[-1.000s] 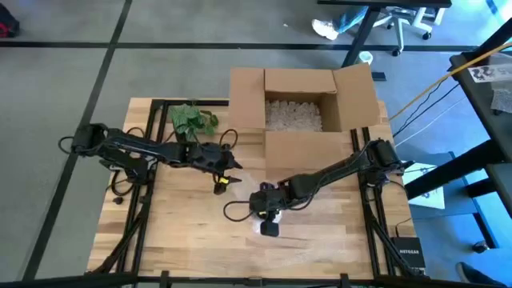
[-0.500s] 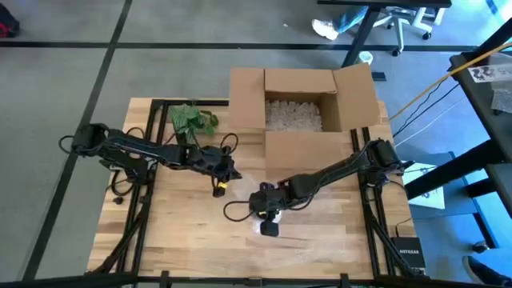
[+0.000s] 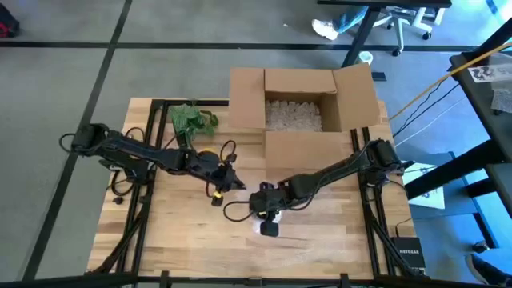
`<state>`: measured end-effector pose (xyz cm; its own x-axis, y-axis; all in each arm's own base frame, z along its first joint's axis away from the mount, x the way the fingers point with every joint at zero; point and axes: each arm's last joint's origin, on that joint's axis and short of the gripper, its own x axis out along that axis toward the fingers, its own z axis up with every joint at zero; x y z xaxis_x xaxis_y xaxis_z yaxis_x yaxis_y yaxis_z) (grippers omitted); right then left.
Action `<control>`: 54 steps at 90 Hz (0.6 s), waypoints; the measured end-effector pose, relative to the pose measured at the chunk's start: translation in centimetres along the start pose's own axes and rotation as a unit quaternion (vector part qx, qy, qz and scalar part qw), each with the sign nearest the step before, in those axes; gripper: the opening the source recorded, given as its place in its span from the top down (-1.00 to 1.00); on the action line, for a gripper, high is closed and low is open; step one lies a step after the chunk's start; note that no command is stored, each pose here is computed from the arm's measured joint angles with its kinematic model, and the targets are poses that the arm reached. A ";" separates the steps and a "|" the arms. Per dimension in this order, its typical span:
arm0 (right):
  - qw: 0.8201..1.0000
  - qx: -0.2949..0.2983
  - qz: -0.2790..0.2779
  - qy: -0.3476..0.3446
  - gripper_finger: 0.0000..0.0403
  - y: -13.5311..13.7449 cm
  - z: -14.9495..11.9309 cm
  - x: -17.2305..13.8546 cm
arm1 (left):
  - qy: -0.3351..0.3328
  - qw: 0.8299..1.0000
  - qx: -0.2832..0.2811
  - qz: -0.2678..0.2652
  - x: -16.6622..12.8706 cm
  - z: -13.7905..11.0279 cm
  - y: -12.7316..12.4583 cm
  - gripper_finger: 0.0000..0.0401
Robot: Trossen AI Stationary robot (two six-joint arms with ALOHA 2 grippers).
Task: Wrap mug
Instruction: Wrap the orange mug with the bubble wrap
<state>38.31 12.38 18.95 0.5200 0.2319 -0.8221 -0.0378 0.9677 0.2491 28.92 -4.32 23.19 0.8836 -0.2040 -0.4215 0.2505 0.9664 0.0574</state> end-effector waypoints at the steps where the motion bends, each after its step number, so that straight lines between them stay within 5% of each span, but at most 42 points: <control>1: 1.000 0.000 0.000 0.000 1.00 0.0 0.0 0.0 | -0.001 1.000 0.002 -0.002 0.0 0.1 -0.1 1.00; 54: 1.000 0.000 -0.012 -0.016 1.00 -0.4 0.4 0.0 | -0.040 0.993 0.032 -0.104 2.9 0.0 -3.0 1.00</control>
<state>38.62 11.95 19.06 0.5473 0.2054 -0.8114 -0.0254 0.9731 0.2291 30.70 -7.81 21.76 0.8380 -0.4126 -0.3572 0.4533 0.8907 0.0347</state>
